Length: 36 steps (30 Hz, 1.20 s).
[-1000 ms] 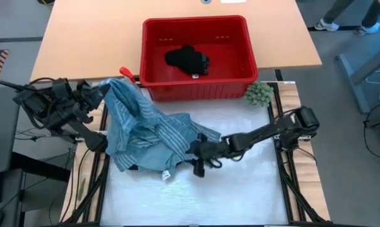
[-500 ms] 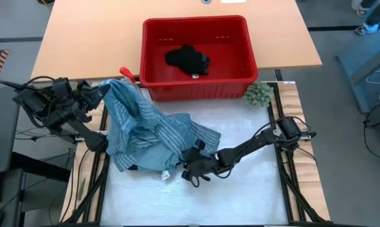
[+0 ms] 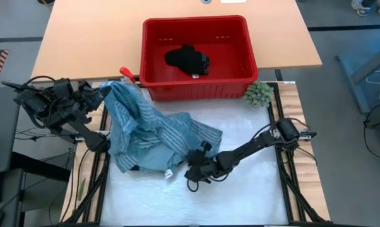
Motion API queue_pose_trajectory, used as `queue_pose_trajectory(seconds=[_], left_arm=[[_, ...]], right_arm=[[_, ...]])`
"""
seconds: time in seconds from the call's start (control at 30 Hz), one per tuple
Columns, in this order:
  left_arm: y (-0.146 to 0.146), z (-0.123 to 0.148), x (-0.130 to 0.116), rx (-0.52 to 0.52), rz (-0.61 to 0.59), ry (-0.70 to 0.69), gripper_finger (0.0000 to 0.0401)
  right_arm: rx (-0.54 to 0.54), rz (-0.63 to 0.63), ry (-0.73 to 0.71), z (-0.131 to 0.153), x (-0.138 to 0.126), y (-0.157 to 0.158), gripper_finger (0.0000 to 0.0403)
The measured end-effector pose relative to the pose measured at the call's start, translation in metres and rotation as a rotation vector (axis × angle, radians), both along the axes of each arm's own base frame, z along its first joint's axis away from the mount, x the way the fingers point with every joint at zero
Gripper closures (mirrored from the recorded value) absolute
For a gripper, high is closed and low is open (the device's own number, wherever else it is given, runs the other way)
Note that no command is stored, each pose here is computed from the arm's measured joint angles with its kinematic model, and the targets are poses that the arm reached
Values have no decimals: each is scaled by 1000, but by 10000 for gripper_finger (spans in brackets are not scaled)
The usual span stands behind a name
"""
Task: Fold Laundry from Bin
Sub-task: Fold the light blue polo shirt
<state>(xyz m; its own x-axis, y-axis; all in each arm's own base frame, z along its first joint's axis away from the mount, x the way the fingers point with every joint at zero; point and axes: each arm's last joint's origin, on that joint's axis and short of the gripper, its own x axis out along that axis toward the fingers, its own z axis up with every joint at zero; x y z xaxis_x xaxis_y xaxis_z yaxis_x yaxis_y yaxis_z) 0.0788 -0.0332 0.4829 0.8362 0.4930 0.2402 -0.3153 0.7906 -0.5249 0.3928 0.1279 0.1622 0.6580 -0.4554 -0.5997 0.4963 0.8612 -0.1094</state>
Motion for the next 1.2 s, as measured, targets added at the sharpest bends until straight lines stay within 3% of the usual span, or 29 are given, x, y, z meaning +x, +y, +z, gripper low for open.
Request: queue_pose_trajectory(seconds=[0.13,0.27,0.4,0.53,0.73,0.87,1.0,1.07,1.2], left_arm=[[-1,0,1,14,-33,-14,401],[-5,0,4,42,-76,-29,401],[-9,0,7,40,-143,-65,401],[-14,4,8,11,-304,-183,401],[-27,8,13,93,-610,-310,401],[-30,5,14,109,-660,-287,401],[-31,2,17,92,-627,-243,401],[-29,1,18,92,-565,-222,401],[-10,4,9,56,-315,-153,401]], right_arm=[[-20,81,83,22,-13,-2,382],[36,162,125,69,-37,-14,383],[136,288,123,132,-78,-38,384],[272,435,-9,195,-133,-68,384],[390,727,-430,274,-232,-102,384],[306,870,-752,310,-288,-111,384],[218,894,-887,321,-325,-114,384],[164,850,-893,320,-332,-116,384],[-43,599,-902,322,-332,-124,384]])
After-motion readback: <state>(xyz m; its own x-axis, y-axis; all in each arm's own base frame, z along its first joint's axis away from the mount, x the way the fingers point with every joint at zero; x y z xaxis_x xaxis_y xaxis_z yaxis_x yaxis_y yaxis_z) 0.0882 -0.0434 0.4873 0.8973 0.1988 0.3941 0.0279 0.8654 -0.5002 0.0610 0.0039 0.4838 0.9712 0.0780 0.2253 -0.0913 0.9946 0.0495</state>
